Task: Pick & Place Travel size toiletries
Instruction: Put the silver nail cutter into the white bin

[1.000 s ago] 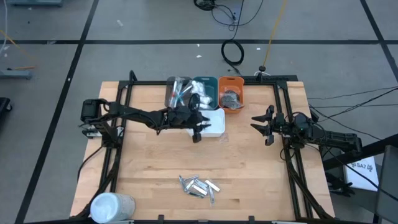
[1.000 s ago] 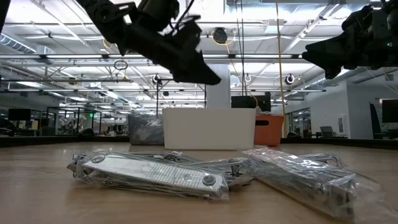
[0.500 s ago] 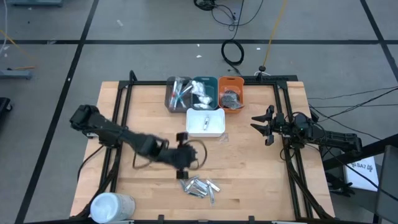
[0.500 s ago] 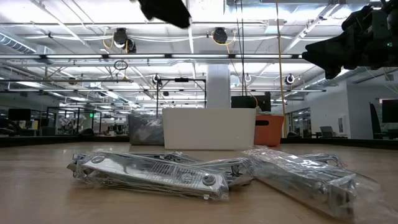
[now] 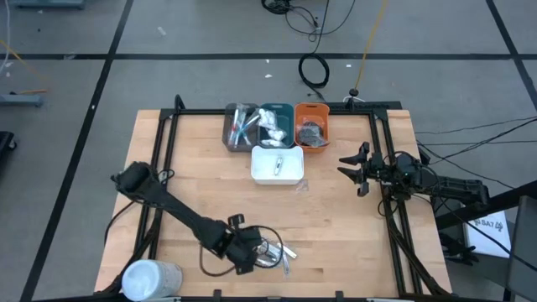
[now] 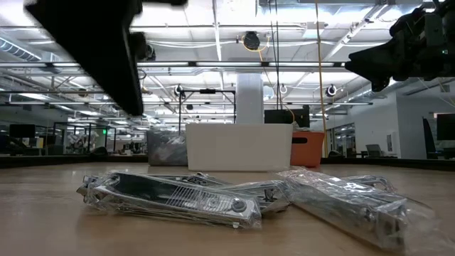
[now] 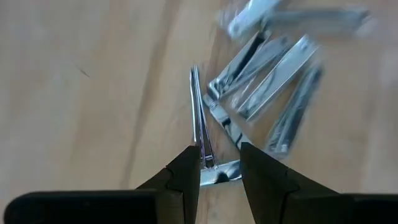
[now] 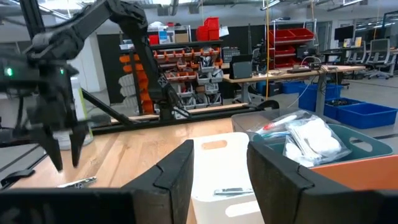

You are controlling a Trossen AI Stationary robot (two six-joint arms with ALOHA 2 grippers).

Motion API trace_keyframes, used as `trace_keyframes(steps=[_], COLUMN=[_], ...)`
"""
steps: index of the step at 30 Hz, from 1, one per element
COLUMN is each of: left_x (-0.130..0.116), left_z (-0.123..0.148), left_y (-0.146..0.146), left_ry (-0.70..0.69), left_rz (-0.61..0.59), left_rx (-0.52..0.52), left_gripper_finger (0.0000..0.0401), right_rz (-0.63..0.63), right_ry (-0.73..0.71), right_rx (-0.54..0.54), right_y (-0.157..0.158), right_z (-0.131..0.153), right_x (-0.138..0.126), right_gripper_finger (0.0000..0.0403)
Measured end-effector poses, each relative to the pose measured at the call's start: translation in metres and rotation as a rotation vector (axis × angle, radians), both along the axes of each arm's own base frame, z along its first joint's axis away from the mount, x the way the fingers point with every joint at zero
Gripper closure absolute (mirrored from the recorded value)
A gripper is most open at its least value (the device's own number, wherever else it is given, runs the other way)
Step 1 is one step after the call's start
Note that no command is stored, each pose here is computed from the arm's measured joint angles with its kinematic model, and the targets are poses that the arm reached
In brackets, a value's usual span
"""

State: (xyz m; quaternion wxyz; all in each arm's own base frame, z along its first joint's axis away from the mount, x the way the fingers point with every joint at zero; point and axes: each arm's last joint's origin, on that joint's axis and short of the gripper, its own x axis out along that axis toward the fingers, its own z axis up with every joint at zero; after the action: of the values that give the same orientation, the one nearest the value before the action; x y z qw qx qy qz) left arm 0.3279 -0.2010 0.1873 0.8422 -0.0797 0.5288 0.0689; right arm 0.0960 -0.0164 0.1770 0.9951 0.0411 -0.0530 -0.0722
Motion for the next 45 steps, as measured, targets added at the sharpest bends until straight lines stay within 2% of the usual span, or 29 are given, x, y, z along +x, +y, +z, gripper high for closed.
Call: trace_keyframes(steps=[6,11,20,28,36,45], left_x=[0.012,0.016,0.017,0.016,0.021,0.016], left_z=[-0.028,-0.026,-0.026,-0.030,-0.036,-0.045], left_y=[0.009,0.016,0.014,0.016,0.021,0.025], left_ry=[0.072,0.066,0.115,0.092,0.040,0.069], left_rz=[0.032,0.072,0.068,0.088,0.094,0.100], left_rx=[0.013,0.000,-0.122,-0.084,-0.112,-0.105], left_gripper_finger=[0.0288,0.0288,0.0288,0.0288,0.0288,0.0288], right_rz=[0.000,0.000,0.000,0.000,0.000,0.000], right_ry=[-0.002,-0.002,-0.001,-0.001,-0.001,-0.001], right_rx=[0.000,0.000,0.000,0.000,0.000,0.000], right_y=[0.000,0.000,0.000,0.000,0.000,0.000], right_z=[0.000,0.000,0.000,0.000,0.000,0.000], right_x=[0.000,0.000,0.000,0.000,0.000,0.000], right_gripper_finger=[0.0261,0.0261,0.0261,0.0261,0.0261,0.0261])
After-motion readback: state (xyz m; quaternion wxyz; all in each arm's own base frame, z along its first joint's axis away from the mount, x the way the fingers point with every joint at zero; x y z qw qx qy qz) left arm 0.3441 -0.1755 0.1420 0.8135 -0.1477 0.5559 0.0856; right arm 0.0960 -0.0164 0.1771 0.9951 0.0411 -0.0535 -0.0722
